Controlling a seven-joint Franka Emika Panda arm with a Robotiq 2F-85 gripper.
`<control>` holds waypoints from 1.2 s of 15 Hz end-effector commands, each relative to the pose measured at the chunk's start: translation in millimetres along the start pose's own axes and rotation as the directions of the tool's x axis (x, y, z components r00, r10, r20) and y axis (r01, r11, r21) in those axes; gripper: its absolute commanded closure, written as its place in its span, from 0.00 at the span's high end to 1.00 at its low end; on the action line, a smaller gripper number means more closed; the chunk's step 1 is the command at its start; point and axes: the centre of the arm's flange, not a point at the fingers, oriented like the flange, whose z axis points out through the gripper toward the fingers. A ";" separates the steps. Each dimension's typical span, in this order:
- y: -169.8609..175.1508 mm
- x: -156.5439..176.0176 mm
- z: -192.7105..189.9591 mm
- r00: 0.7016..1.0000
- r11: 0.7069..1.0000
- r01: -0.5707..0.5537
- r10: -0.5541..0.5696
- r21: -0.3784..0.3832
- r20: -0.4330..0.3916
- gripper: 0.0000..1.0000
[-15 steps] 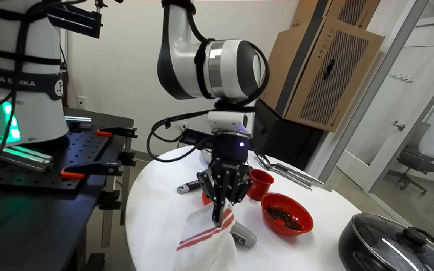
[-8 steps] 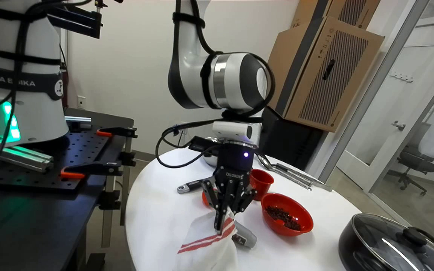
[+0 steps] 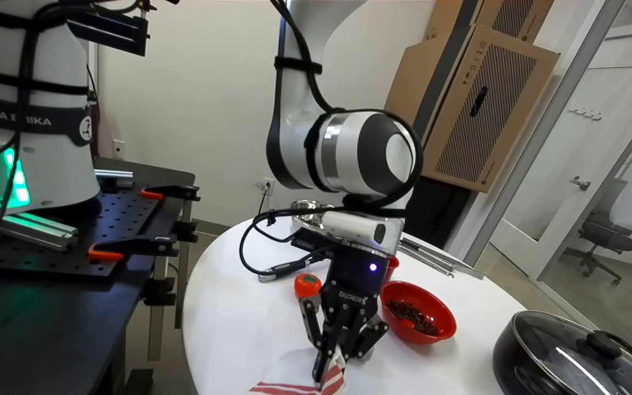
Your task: Move the towel to the right side of the table
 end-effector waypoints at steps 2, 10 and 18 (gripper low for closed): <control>-24.3 4.5 25.0 1.000 0.998 -0.020 0.021 -0.052 0.008 0.03; -38.5 -1.4 33.9 1.000 0.998 -0.028 0.028 -0.065 0.010 0.67; -49.4 17.1 5.3 0.997 0.998 -0.062 0.062 -0.015 0.034 1.00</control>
